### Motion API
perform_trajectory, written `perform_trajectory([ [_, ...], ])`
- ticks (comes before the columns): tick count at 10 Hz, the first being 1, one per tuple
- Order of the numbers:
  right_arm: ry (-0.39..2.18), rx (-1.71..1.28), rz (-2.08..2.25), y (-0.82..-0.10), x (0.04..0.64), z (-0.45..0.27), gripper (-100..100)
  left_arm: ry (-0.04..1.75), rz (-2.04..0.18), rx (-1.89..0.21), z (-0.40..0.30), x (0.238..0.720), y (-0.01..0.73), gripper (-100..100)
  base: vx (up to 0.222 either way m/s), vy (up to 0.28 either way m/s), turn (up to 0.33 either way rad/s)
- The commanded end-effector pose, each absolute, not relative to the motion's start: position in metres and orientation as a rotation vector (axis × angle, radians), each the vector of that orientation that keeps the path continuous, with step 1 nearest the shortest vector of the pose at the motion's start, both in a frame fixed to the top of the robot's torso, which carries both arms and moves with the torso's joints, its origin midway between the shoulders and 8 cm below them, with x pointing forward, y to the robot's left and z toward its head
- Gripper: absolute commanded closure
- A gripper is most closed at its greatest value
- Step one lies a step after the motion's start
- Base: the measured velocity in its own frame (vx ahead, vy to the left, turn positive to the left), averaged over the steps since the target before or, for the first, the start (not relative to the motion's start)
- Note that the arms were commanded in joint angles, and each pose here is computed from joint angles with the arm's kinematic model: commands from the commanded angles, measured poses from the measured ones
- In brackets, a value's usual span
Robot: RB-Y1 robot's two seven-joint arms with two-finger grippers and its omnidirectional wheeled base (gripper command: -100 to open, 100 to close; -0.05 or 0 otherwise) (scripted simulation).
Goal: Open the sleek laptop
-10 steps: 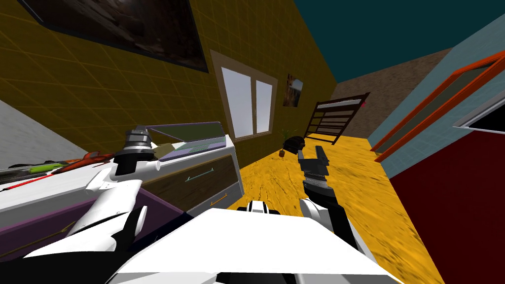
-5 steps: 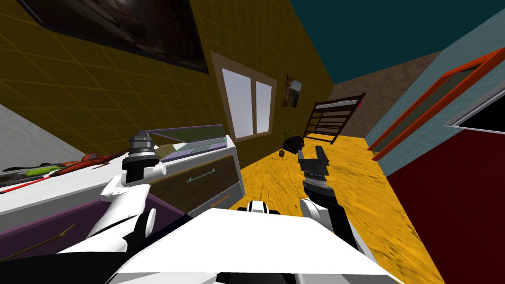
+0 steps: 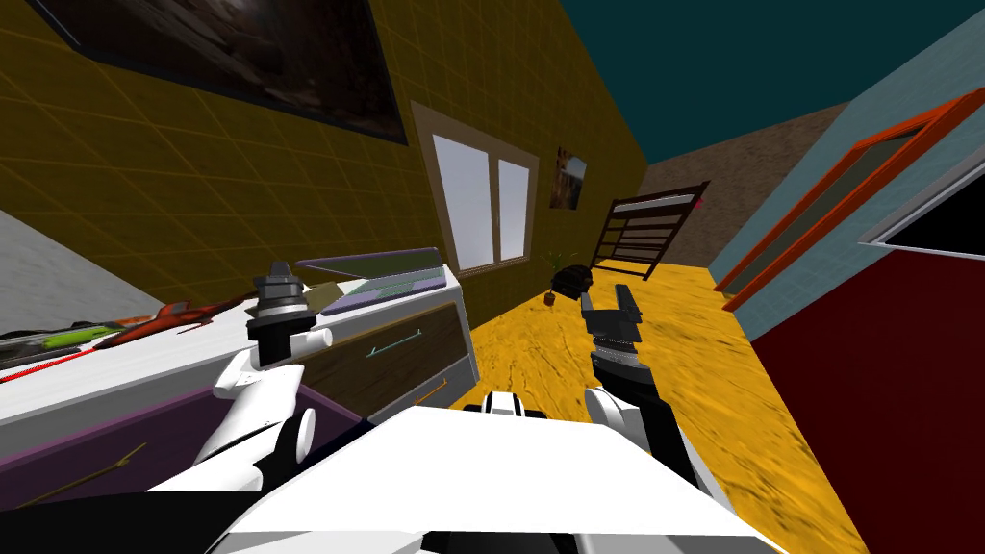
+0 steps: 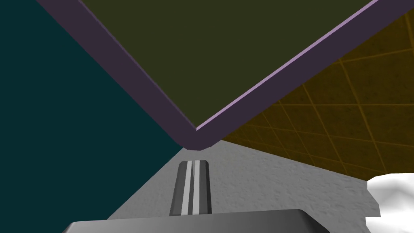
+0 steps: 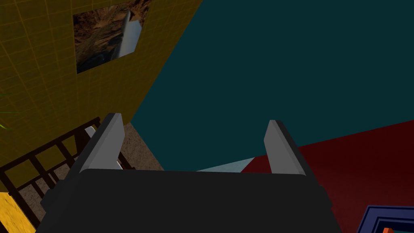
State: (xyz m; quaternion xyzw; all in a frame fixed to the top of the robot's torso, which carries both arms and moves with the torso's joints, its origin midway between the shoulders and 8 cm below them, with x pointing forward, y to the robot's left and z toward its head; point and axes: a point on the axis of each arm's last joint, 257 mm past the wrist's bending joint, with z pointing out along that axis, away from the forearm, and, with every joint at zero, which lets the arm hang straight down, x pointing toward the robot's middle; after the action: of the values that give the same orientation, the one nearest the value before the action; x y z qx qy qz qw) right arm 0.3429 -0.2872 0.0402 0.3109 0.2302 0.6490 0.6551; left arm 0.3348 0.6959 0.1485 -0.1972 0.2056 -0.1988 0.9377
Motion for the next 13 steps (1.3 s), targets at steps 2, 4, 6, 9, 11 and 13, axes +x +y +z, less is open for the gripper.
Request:
perform_trajectory([
  [2, 0.522, 0.705, 1.471, -0.287, 0.343, 0.040, 0, 0.381, -0.398, -0.366, 0.129, 0.323, 0.681, 100, -0.002, 0.029, -0.015],
  [4, 0.522, 0.705, 1.471, -0.287, 0.343, 0.040, 0, 0.383, -0.392, -0.349, 0.166, 0.326, 0.688, -100, -0.040, -0.037, -0.030],
  [6, 0.522, 0.705, 1.471, -0.287, 0.343, 0.040, 0, 0.383, -0.384, -0.344, 0.187, 0.329, 0.692, -100, -0.033, -0.035, -0.023],
  [9, 0.522, 0.705, 1.471, -0.287, 0.343, 0.040, 0, 0.382, -0.372, -0.337, 0.215, 0.330, 0.696, -100, -0.027, -0.019, -0.027],
  [11, 0.522, 0.705, 1.471, -0.287, 0.343, 0.040, 0, 0.386, -0.374, -0.345, 0.206, 0.332, 0.696, 0, -0.006, -0.002, -0.004],
  [13, 0.522, 0.705, 1.471, -0.287, 0.343, 0.040, 0, 0.386, -0.374, -0.345, 0.206, 0.332, 0.696, 0, 0.000, 0.000, 0.000],
])
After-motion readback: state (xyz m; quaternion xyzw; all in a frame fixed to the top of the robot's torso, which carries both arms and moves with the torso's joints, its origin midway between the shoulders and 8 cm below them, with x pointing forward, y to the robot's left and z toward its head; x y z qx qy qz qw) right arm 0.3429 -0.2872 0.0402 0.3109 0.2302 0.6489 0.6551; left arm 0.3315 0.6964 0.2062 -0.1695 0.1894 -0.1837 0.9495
